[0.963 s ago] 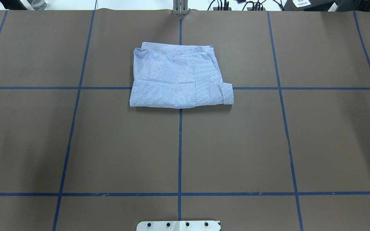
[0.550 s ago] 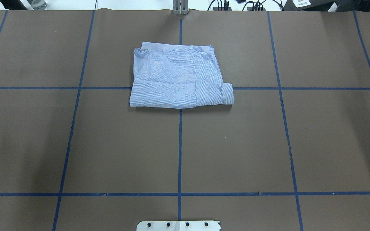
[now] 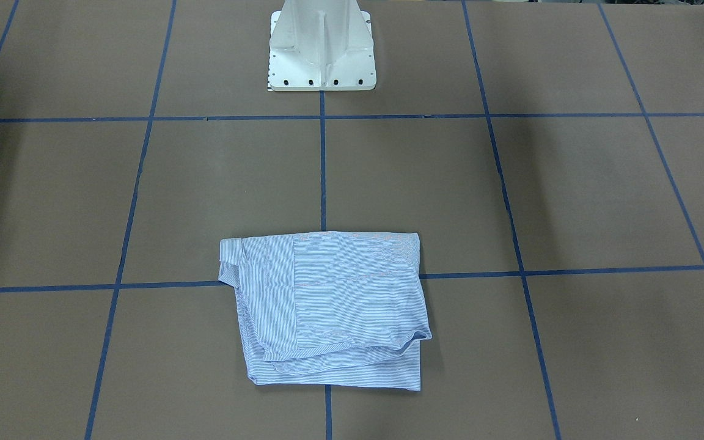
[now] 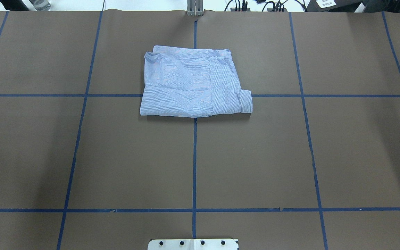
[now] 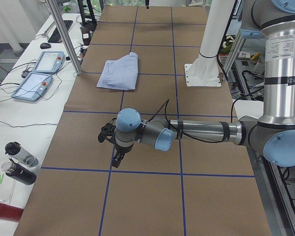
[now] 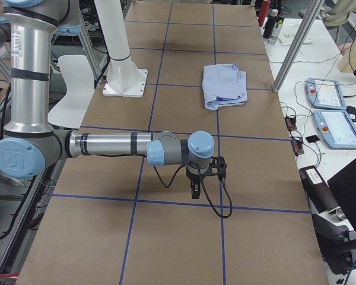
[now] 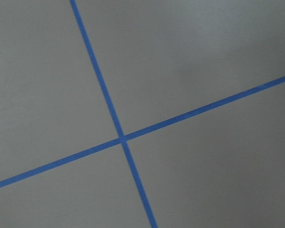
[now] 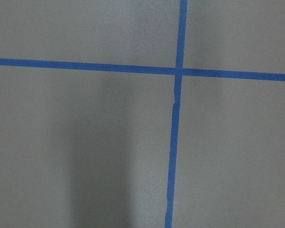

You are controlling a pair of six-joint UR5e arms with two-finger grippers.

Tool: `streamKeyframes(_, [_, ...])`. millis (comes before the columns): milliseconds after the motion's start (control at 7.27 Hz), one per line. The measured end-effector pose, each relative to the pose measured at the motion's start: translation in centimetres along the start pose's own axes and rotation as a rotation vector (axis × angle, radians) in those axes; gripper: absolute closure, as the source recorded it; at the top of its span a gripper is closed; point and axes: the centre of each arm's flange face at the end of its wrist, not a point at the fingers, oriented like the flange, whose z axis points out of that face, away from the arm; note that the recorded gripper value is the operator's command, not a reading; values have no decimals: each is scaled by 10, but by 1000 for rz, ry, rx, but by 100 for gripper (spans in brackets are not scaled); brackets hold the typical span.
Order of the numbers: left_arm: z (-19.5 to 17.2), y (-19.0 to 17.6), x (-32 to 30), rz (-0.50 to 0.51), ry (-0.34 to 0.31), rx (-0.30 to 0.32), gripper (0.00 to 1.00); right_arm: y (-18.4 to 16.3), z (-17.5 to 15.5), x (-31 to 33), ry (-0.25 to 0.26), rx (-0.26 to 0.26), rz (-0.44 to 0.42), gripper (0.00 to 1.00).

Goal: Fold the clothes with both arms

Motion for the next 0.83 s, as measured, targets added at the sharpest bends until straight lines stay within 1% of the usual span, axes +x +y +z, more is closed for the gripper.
streamKeyframes(138, [1,5,-3,-5,-21,-7,0,0,0,0,0,0,0,0])
streamKeyframes(275, [2,10,-4,-10,-19,-13,0,0,0,0,0,0,0,0])
streamKeyframes(550, [4,13,-1,-14,23,-13,0,1,0,0,-1,1,0,0])
streamKeyframes(825, [4,13,1,-14,38,-13,0,1,0,0,-1,1,0,0])
